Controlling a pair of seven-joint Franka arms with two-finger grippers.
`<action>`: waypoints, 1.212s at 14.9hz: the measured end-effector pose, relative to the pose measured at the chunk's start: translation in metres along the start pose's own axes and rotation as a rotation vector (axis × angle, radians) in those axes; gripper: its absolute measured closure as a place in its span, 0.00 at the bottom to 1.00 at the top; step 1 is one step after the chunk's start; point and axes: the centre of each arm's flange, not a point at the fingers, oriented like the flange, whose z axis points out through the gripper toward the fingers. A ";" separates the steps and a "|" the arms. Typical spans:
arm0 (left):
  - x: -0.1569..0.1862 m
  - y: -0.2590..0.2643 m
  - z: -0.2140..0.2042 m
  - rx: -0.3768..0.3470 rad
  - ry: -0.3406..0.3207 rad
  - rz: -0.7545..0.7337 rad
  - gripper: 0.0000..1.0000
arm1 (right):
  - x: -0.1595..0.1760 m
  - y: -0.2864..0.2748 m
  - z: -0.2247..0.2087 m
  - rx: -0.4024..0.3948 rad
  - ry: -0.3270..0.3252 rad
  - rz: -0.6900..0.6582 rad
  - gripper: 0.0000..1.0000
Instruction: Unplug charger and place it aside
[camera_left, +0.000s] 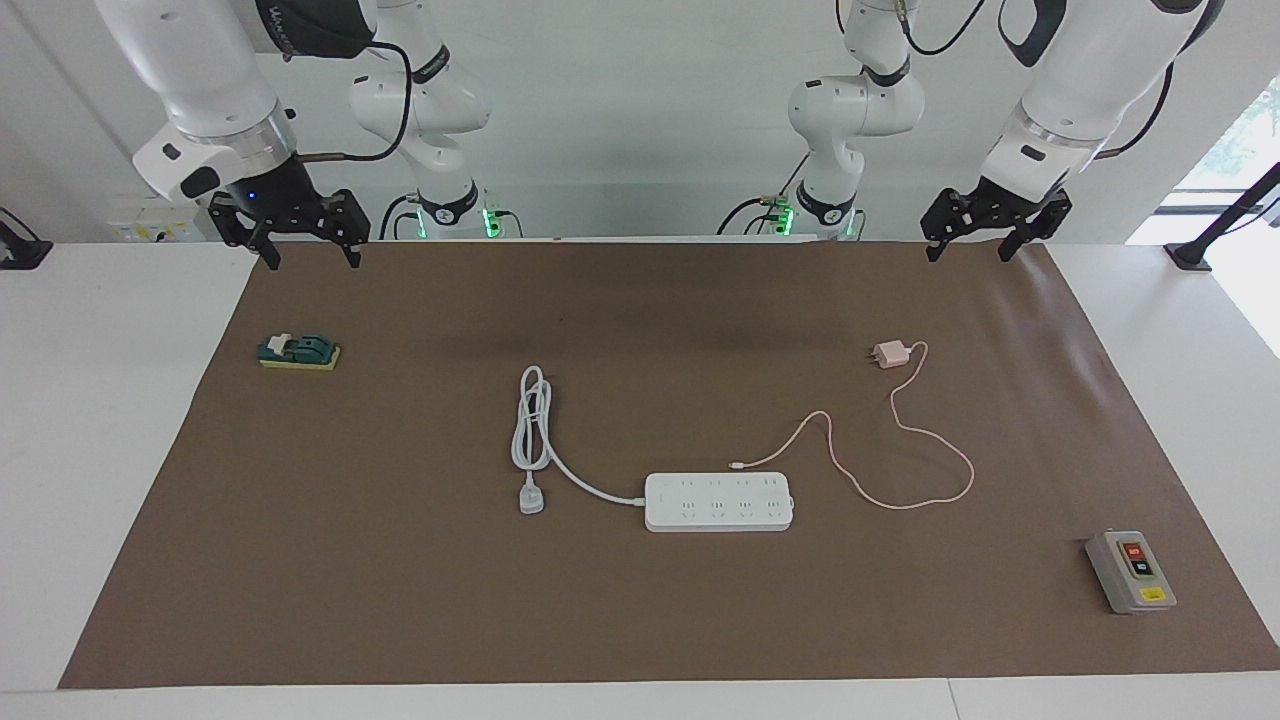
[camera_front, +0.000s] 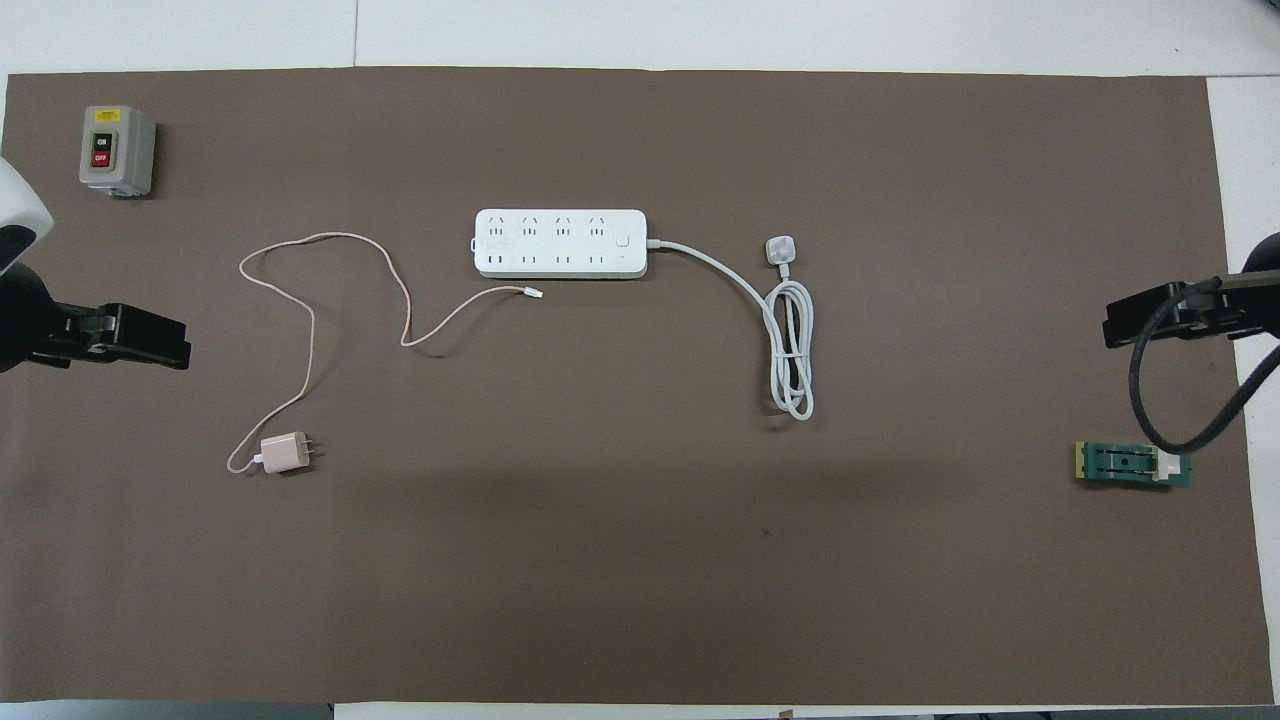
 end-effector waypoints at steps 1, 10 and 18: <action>0.000 0.001 -0.001 0.000 0.001 0.002 0.00 | 0.002 0.000 0.002 0.000 -0.003 0.000 0.00; -0.002 0.003 -0.001 0.001 0.000 0.006 0.00 | 0.003 0.017 0.004 0.002 -0.021 0.029 0.00; -0.002 0.007 -0.001 0.001 -0.001 0.014 0.00 | 0.003 0.013 0.003 0.002 -0.020 0.023 0.00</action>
